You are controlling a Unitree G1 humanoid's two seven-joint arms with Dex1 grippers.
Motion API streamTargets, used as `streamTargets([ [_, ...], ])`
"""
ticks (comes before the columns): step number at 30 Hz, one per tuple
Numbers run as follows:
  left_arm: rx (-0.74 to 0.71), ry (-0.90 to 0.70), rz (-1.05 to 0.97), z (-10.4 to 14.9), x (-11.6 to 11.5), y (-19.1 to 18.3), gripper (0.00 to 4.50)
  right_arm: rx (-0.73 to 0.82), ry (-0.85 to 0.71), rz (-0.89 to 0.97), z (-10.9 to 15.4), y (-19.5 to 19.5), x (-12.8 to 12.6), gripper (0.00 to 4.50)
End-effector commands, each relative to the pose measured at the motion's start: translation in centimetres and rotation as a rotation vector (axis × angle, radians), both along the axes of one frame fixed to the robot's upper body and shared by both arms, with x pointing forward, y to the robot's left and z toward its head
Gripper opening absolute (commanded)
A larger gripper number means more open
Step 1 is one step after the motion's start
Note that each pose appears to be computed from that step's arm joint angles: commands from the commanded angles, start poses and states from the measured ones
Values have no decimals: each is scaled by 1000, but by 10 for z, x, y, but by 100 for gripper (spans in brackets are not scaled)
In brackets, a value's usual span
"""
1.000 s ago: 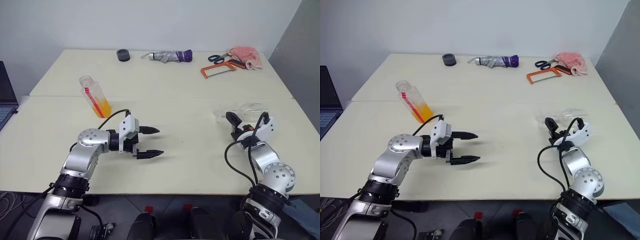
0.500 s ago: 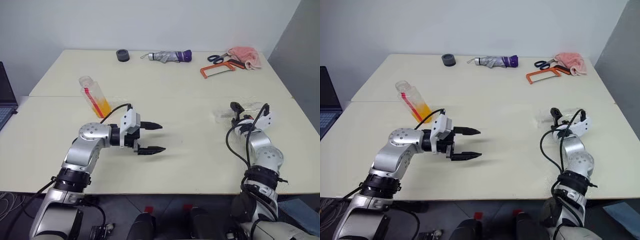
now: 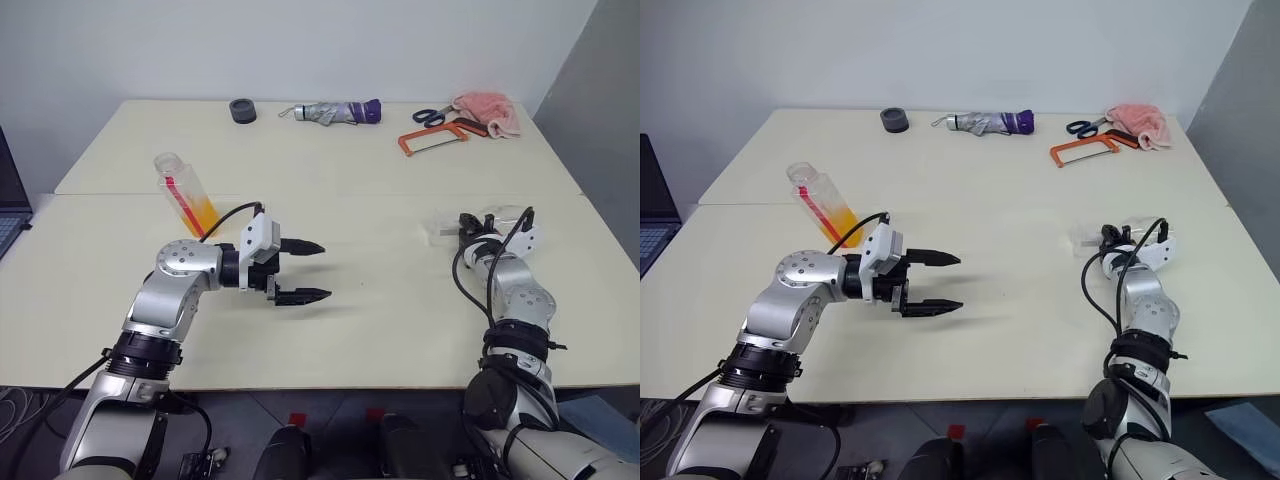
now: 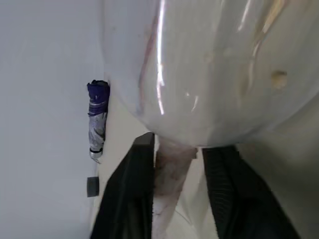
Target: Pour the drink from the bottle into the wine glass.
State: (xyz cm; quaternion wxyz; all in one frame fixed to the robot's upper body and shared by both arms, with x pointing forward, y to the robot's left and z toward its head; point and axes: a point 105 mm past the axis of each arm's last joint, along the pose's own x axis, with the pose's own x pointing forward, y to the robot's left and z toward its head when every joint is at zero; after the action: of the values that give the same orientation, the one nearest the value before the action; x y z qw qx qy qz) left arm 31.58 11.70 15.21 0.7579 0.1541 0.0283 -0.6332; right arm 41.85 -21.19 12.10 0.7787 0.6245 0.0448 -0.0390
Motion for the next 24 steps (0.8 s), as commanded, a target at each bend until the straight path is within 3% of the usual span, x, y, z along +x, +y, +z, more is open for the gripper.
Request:
streamTargets([
  [1,-9,-48,4,11,1,2,450,-5,-49,19,17,4,-2,24],
  [5,-12,-52,18,12,3,3,450,-164,-105,12,32,0,-3,24],
  [9,-14,-57,29,12,5,3,450,-601,-157,11,40,3,-2,24],
  [11,-13,-59,32,11,6,3,450,-898,-181,51,30,15,-3,24],
  [13,-11,-60,35,11,6,4,450,-1051,-214,99,18,26,-7,24],
  [24,-2,-52,55,4,5,8,450,-1230,-211,199,-32,47,-34,24],
])
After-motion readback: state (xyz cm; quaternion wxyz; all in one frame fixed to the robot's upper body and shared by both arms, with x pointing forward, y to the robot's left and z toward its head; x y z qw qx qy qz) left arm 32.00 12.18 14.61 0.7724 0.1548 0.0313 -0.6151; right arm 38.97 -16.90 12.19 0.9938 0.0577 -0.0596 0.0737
